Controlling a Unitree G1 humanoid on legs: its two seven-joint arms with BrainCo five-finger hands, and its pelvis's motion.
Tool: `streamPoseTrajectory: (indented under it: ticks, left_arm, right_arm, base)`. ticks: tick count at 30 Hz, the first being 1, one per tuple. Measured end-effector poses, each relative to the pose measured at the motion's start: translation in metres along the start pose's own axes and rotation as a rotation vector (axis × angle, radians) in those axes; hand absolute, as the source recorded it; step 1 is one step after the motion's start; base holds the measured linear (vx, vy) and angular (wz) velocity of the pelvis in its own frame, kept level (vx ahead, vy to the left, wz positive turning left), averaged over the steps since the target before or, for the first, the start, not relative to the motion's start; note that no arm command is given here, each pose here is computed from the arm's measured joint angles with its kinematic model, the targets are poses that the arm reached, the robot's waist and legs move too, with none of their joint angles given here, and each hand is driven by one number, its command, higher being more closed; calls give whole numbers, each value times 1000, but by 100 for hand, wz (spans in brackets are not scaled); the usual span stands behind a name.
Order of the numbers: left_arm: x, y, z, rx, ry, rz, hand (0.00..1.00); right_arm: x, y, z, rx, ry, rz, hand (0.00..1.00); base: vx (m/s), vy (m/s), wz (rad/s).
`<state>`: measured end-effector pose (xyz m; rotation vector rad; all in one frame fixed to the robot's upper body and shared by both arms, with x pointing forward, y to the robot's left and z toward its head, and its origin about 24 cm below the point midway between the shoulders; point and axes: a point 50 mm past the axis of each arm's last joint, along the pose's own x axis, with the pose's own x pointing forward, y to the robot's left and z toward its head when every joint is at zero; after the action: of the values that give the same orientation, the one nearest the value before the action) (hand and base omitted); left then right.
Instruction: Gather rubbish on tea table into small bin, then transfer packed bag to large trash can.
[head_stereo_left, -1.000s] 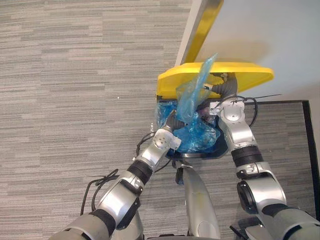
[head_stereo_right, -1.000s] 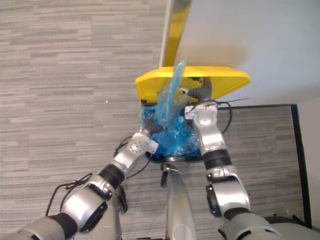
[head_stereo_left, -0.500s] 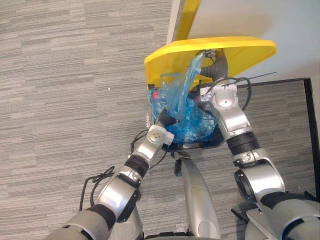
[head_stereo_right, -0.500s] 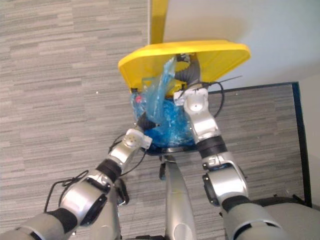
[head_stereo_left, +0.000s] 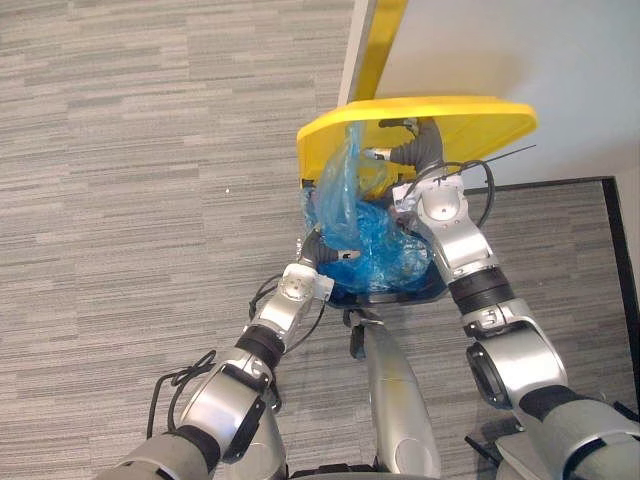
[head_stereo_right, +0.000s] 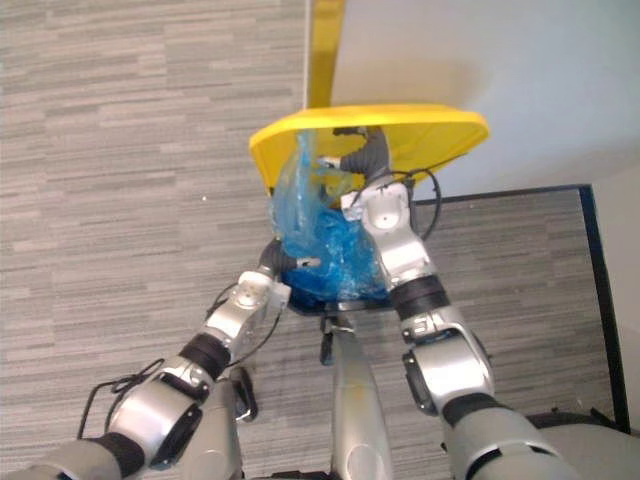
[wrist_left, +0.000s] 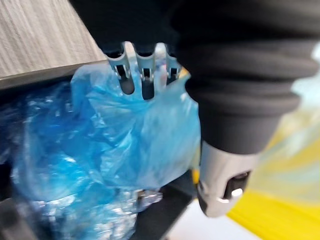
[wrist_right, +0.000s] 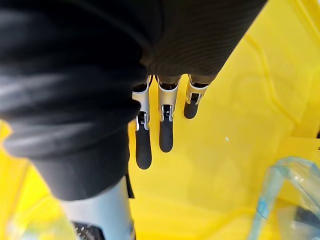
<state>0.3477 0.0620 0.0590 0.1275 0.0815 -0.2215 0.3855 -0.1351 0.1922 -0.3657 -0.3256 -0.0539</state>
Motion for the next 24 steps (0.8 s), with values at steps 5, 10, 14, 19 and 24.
streamPoseTrajectory:
  ticks: [5, 10, 14, 19, 24]
  left_arm:
    - [-9, 13, 1, -32, -50, 21, 0]
    - [-28, 40, -25, -86, 3, 108, 0]
    - [-54, 70, -59, -118, 94, 219, 0]
    - [-96, 100, -107, -168, 244, 350, 0]
    - [-135, 99, -160, -238, 472, 425, 0]
  right_arm:
    - [-19, -4, -36, -21, 103, -4, 0]
    - [-43, -8, -70, -40, 209, -2, 0]
    - [-66, -20, -98, -43, 304, -32, 0]
    - [-93, -20, -113, -67, 342, -6, 0]
    - [-113, -16, -130, -59, 412, 25, 0]
  base:
    - [-3, -15, 16]
    - [8, -18, 12]
    - [-5, -25, 16]
    - [11, -44, 1]
    - [6, -11, -1]
